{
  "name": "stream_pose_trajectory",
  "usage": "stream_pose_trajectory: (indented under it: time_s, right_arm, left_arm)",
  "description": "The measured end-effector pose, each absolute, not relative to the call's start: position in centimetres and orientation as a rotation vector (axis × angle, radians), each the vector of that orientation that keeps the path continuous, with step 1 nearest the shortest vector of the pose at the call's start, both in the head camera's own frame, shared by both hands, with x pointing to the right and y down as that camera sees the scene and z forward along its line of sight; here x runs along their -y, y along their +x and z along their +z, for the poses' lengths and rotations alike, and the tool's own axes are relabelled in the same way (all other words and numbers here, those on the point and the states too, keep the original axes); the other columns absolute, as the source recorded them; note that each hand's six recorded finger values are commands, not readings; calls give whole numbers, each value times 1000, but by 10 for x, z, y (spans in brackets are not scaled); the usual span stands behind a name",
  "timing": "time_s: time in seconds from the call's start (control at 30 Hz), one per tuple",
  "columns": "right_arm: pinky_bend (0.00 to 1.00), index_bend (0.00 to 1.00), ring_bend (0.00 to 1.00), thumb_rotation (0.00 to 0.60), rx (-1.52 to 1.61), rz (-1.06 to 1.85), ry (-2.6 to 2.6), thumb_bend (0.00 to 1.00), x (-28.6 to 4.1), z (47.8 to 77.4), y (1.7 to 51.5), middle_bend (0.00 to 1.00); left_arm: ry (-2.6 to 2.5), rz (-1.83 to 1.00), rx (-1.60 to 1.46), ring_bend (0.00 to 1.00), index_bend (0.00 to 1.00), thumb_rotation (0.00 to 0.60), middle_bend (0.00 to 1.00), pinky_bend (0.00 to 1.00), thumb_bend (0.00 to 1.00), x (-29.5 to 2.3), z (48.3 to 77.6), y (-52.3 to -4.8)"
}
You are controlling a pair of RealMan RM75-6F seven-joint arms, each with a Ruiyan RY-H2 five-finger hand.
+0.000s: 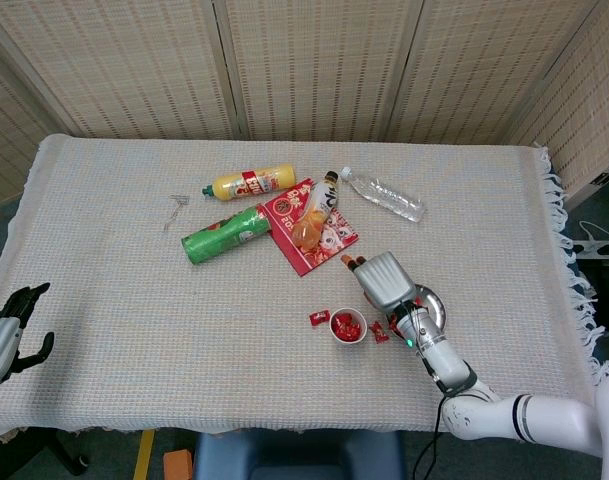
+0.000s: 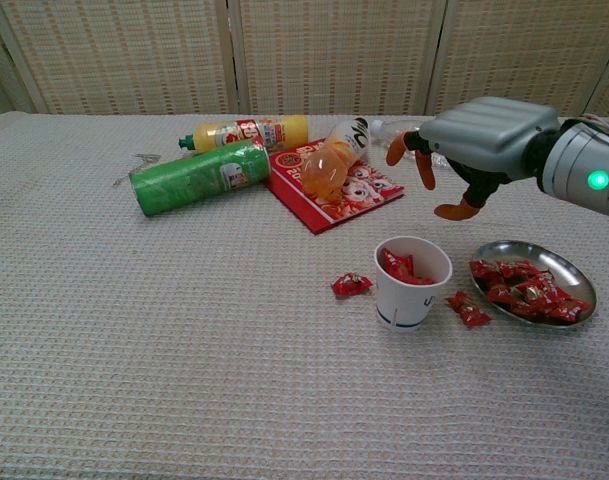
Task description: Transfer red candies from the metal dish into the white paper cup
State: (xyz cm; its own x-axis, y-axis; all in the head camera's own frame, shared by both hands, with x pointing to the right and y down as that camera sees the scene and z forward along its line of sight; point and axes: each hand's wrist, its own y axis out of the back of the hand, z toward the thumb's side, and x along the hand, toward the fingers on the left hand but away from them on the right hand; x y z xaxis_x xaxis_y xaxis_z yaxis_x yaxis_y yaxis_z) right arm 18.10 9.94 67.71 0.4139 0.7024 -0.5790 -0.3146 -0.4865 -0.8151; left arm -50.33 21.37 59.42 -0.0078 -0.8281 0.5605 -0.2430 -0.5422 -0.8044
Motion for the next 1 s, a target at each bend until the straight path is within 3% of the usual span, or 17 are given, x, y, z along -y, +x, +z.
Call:
stream_pose_trajectory:
  time_s: [0.1, 0.43, 0.77, 0.83, 1.0]
  right_arm:
    - [1000, 229, 644, 600, 362, 1276, -1687, 244, -93, 683, 183, 570]
    - [1000, 190, 645, 600, 292, 1308, -1693, 244, -76, 713, 189, 581]
    - [1000, 236, 619, 600, 196, 1167, -1744, 193, -109, 697, 198, 583]
    - [1000, 243, 623, 600, 182, 1161, -1725, 177, -115, 691, 204, 620]
    - [1000, 263, 745, 600, 143, 1171, -1718, 174, -132, 682, 216, 846]
  left_arm:
    - [-1782, -1589, -1110, 31, 33, 600, 83, 266, 498, -213, 595, -505]
    - [-1758, -1607, -1106, 33, 33, 600, 87, 267, 496, -208, 600, -507]
    - [-1754, -1611, -1086, 33, 33, 600, 88, 268, 496, -208, 604, -503]
    - [-1758, -1610, -1081, 33, 33, 600, 88, 268, 496, -208, 604, -502]
    - [-1764, -1606, -1077, 36, 33, 600, 87, 271, 497, -208, 605, -500]
